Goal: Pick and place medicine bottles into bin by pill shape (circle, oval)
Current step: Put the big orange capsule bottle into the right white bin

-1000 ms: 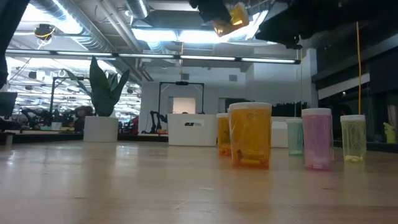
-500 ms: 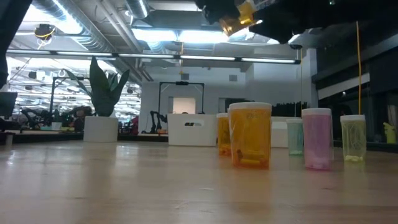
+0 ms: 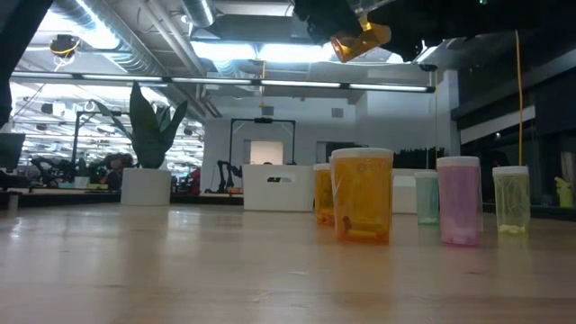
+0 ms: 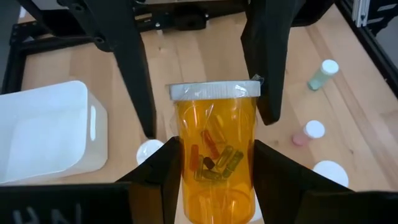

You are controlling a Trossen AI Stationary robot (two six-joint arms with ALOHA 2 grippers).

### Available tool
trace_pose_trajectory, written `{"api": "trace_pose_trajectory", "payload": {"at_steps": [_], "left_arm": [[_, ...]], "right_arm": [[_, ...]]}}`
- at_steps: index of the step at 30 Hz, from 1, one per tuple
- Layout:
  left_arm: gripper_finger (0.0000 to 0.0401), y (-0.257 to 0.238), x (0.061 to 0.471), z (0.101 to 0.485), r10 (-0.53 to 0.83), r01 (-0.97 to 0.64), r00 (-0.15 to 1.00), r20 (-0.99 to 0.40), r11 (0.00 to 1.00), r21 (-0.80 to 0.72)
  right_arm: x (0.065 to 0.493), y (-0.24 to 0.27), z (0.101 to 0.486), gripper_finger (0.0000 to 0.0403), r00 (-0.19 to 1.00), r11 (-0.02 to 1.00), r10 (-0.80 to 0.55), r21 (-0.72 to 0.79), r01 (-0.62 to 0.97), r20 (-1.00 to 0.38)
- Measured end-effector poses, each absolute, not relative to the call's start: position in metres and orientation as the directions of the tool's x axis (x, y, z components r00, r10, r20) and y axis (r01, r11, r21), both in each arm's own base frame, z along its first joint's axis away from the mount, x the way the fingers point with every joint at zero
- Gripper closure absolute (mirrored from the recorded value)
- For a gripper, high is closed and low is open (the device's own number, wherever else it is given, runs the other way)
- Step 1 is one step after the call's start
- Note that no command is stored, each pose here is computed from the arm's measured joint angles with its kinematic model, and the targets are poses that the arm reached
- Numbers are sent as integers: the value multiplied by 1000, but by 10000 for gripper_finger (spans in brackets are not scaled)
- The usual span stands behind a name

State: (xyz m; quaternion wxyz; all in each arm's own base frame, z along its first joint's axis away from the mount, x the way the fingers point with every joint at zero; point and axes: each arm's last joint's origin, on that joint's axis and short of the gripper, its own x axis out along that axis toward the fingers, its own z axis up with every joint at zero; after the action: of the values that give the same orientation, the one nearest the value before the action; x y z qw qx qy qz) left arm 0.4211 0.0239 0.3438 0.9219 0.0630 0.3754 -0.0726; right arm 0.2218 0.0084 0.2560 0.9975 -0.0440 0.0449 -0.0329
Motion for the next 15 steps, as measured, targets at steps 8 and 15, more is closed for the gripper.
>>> {"api": "trace_pose_trajectory", "payload": {"at_steps": [8,15], "left_arm": [[244,24,421,344,-35,145,711,-703,985,97],[221,25,421,344,-16,132,709,-705,985,110]], "right_arm": [[222,9,255,194,994,998,-50,-42,46,-101],[221,9,255,198,994,999,-46,-20,44,-98]]}}
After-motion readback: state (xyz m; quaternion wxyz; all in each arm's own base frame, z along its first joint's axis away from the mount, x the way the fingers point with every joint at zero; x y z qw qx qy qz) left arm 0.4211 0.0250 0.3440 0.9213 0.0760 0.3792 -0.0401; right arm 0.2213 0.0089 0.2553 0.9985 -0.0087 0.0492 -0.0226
